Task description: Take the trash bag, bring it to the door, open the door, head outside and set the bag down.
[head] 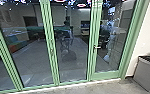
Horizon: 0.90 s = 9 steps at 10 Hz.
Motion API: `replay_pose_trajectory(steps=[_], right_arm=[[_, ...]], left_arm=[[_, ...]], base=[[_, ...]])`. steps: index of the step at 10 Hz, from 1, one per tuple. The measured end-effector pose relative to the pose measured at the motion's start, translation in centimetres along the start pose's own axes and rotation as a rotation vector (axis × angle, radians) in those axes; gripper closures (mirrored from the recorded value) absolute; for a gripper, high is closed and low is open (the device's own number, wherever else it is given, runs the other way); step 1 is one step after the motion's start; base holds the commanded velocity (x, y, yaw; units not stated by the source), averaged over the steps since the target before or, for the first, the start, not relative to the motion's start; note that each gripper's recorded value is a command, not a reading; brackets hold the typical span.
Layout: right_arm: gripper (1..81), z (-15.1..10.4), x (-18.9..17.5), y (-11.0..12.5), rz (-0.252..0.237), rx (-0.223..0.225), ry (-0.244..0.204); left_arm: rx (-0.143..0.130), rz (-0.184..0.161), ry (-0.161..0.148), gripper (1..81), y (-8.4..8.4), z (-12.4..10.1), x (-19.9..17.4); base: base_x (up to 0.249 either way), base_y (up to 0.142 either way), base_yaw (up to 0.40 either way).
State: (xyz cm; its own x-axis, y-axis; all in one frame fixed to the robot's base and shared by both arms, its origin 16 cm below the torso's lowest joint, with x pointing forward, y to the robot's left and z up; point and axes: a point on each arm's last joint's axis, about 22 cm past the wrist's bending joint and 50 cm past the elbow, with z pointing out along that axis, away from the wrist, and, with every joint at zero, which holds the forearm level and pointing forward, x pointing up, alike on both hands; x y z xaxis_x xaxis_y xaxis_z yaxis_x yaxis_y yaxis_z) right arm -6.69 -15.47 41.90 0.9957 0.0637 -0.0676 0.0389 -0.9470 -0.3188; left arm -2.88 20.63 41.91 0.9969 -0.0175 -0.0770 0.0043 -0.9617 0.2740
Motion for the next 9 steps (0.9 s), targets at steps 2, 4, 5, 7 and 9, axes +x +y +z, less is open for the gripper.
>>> replay_pose_trajectory(steps=[2, 4, 5, 7, 9], right_arm=[[1.0, -0.01, 0.06, 0.03, -0.002, 0.0, 0.0], [1.0, 0.02, 0.15, -0.11, -0.003, 0.001, 0.002], [1.0, 0.01, 0.15, -0.03, -0.007, 0.0, 0.002], [1.0, 0.01, 0.38, -0.07, -0.012, 0.001, 0.004], [1.0, 0.12, 0.17, -0.54, -0.008, 0.006, 0.003]], left_arm=[[0.0, 0.0, 0.0, 81.1, 0.03, 0.0, 0.08], [0.0, -0.001, -0.003, 81.1, -0.04, 0.03, -0.38], [0.003, -0.001, -0.004, 81.1, -0.29, -0.03, -0.39], [0.003, 0.0, 0.001, 81.1, -0.31, -0.08, -0.01], [0.005, -0.002, -0.005, 81.1, -0.47, -0.06, -0.49]], base=[[0.134, 0.0, 0.0], [0.132, 0.0, 0.0], [0.132, 0.0, 0.0], [0.135, -0.035, 0.0], [0.14, -0.089, 0.0]])
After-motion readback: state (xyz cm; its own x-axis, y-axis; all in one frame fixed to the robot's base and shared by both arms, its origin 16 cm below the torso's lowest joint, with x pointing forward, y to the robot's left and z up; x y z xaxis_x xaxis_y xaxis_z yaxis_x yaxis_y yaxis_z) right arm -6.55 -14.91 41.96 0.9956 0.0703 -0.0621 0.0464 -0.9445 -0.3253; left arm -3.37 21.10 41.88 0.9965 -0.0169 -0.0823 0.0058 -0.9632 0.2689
